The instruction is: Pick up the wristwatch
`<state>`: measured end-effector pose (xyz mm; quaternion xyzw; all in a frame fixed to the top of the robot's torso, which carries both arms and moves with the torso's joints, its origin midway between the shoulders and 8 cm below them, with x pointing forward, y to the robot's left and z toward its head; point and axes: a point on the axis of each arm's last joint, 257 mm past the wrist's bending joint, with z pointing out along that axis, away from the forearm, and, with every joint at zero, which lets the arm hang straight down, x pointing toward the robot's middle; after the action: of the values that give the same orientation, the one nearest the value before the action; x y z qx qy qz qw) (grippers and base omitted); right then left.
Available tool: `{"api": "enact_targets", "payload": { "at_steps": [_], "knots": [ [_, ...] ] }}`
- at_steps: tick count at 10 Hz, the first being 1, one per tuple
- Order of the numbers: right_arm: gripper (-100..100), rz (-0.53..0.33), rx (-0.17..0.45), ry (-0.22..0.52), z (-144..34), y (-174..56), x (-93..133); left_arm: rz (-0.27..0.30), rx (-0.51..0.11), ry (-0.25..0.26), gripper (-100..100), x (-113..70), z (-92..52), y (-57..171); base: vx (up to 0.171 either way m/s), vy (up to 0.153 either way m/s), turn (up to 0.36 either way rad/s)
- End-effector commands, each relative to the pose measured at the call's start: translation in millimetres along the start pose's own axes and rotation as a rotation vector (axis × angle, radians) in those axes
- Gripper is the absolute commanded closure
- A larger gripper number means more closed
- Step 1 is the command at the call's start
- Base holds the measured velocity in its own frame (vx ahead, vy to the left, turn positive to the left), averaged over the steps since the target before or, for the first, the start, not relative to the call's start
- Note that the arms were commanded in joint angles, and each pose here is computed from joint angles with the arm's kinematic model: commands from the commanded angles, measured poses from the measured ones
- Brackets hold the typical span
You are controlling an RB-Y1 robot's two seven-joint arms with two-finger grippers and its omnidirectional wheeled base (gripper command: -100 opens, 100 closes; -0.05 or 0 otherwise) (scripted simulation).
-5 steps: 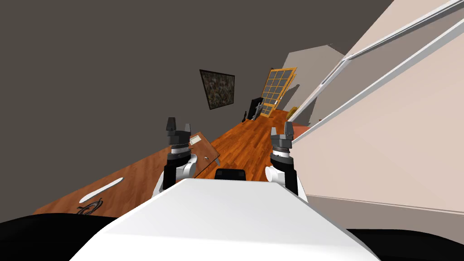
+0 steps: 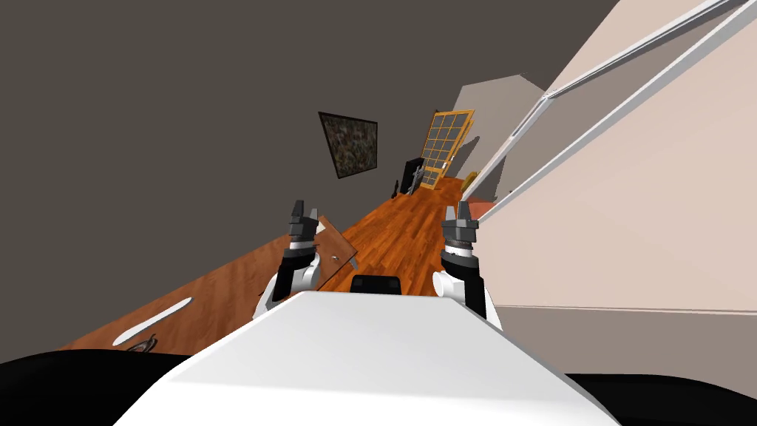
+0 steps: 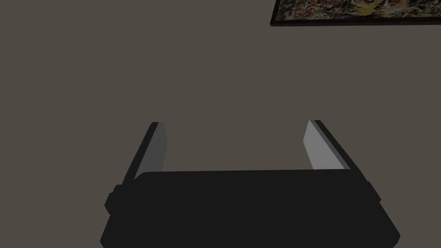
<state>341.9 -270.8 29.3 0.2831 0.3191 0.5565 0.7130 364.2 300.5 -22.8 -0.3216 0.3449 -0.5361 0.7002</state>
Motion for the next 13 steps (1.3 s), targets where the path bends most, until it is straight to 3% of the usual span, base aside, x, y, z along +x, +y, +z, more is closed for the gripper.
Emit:
{"api": "enact_targets", "payload": {
  "at_steps": [1, 5, 10, 13],
  "knots": [
    [0, 0.000, 0.000, 0.000, 0.0, 0, 0, -0.011, -0.056, 0.010, -100, -2.6, -6.1, 25, -0.043, 0.018, -0.104],
    [0, 0.000, 0.000, 0.000, 0.0, 0, 0, -0.024, -0.133, 0.019, -100, -4.8, -15.0, 60, -0.034, 0.022, -0.068],
    [0, 0.000, 0.000, 0.000, 0.0, 0, 0, -0.047, -0.298, 0.022, -100, -14.4, -41.3, 135, -0.034, 0.028, -0.099],
    [0, 0.000, 0.000, 0.000, 0.0, 0, 0, -0.052, -0.354, 0.019, -100, -18.2, -53.0, 159, -0.019, 0.023, -0.076]
  ]
}}
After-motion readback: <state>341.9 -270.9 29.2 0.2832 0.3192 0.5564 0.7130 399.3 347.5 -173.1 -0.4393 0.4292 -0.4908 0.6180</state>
